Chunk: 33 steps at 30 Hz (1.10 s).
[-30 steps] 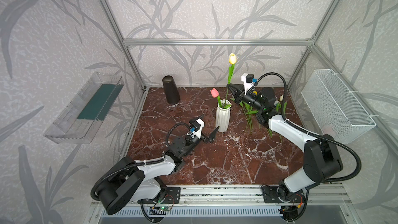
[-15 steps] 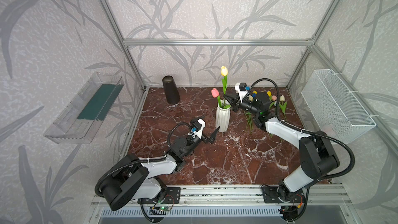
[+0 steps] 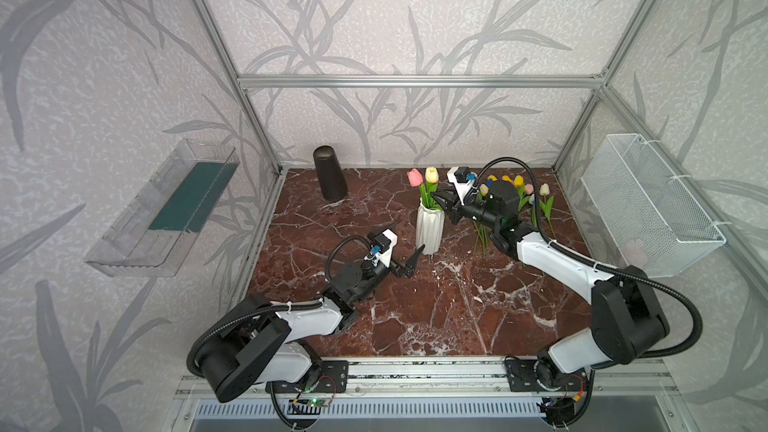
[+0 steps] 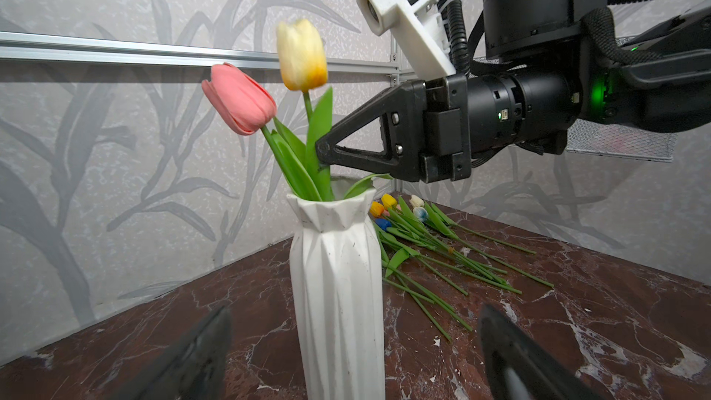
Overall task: Arrange the flowers into the vase
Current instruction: 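Lower the yellow tulip into the white vase and open the right gripper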
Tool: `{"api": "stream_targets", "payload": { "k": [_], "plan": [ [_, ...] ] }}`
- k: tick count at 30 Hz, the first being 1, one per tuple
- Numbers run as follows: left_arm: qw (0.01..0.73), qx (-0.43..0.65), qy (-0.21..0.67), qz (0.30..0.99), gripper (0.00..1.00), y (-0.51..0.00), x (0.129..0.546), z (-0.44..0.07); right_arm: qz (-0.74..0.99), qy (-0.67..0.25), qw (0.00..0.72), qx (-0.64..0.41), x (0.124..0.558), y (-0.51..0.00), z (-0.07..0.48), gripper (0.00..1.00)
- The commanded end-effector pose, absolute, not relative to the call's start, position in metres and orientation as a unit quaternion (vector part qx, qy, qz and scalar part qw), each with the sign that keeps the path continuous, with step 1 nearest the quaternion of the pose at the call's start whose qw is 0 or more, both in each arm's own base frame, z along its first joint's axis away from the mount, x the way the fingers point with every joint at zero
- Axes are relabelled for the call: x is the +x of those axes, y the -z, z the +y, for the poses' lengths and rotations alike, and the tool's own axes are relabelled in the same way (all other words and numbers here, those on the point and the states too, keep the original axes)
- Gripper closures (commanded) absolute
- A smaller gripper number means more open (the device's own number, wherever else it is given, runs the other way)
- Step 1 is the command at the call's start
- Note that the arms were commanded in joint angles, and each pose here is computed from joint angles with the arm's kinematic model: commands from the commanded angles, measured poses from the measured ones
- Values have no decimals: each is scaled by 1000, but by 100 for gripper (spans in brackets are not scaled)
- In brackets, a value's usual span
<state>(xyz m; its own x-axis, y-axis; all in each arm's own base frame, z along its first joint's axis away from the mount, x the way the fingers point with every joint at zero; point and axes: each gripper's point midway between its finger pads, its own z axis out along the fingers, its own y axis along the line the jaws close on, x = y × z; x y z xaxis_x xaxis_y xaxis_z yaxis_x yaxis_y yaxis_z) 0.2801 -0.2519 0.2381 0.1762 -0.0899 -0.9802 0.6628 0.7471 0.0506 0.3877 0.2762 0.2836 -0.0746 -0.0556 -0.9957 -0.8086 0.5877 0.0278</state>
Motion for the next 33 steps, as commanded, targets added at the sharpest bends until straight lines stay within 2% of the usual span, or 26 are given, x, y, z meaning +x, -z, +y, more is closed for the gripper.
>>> {"api": "stream_targets", "payload": {
  "k": [1,5,10,14,17,24,33],
  "plan": [
    [742,236,263,569,1,-251,281,-251,649,-306,621,-317,381,-307,268,78],
    [743,236,265,567,1,-253,280,-251,639,-312,634,-303,372,-335,261,72],
    [748,236,269,559,1,-262,278,-251,647,-305,640,-280,361,-368,248,70],
    [750,240,271,553,1,-272,277,-252,673,-278,643,-235,364,-377,225,66],
    [744,250,270,558,1,-276,277,-255,677,-308,621,-245,360,-377,220,58],
    [745,257,259,559,1,-273,281,-258,698,-339,567,-277,370,-348,247,63],
    [743,257,260,560,1,-271,281,-258,689,-361,556,-292,381,-350,279,64]
  ]
}}
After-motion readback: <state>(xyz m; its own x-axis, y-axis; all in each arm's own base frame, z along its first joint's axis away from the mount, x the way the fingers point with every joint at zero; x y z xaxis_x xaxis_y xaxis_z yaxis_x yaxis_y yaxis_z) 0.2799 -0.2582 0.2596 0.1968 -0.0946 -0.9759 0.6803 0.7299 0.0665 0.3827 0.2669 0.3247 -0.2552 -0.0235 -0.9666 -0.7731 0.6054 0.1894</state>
